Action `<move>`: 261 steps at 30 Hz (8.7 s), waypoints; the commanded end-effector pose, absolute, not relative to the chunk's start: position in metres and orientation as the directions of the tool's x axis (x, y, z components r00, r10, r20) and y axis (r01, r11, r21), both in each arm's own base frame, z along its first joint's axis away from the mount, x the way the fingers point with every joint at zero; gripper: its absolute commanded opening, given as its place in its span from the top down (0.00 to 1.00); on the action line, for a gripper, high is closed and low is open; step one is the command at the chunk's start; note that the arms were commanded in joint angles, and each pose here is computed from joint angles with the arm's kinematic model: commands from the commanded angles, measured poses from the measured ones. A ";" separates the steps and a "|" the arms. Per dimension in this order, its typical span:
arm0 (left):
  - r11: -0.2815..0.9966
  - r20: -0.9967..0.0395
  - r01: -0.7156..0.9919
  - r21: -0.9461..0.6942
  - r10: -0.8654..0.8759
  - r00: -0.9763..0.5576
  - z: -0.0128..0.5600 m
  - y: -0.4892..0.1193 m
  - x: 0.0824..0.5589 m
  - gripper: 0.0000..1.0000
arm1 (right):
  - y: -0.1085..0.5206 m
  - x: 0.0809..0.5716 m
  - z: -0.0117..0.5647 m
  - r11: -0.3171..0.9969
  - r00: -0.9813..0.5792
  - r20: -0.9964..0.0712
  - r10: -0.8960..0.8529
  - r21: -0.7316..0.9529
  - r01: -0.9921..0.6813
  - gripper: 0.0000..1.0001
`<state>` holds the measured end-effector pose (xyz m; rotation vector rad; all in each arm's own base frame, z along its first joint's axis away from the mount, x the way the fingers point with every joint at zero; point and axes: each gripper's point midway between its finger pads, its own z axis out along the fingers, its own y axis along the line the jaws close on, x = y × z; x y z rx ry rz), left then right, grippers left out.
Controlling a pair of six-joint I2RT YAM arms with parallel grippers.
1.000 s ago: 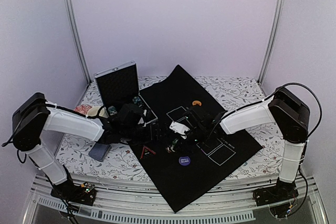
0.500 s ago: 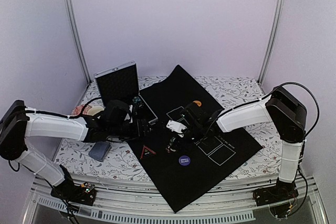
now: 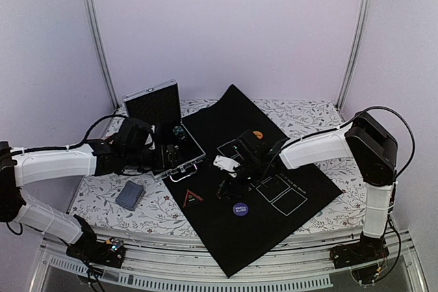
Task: Distribute texas hold em gaming equipment
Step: Place the poker chips pile in the small blind area, then pick up the pile of poker chips from the chip case, then pass from the left arm to the right
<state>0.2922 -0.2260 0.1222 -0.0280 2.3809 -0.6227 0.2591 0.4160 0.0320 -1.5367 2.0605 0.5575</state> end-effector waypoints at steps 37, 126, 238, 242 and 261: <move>0.792 -0.095 0.569 0.220 0.598 -0.796 0.050 -0.108 0.375 0.28 | 0.388 0.270 0.169 0.250 -0.052 -0.804 -0.592 -0.121 -0.961 0.07; 0.763 -0.203 0.644 0.063 0.641 -0.740 0.012 -0.160 0.394 0.58 | 0.392 0.268 0.132 0.221 -0.126 -0.720 -0.682 -0.038 -0.975 0.07; 0.307 -0.224 0.210 -0.928 -0.010 -0.974 0.073 -0.560 0.383 0.89 | 0.233 0.417 0.054 0.712 -0.543 -0.618 -0.568 -0.038 -0.702 0.98; 0.335 -0.222 0.203 -0.920 -0.018 -0.975 0.057 -0.563 0.386 0.75 | 0.221 0.414 0.033 0.737 -0.597 -0.573 -0.561 -0.018 -0.676 0.98; 0.562 -0.369 0.253 -0.788 -0.101 -0.924 0.055 -0.522 0.428 0.31 | 0.199 0.438 0.014 0.787 -0.675 -0.527 -0.516 0.019 -0.616 0.98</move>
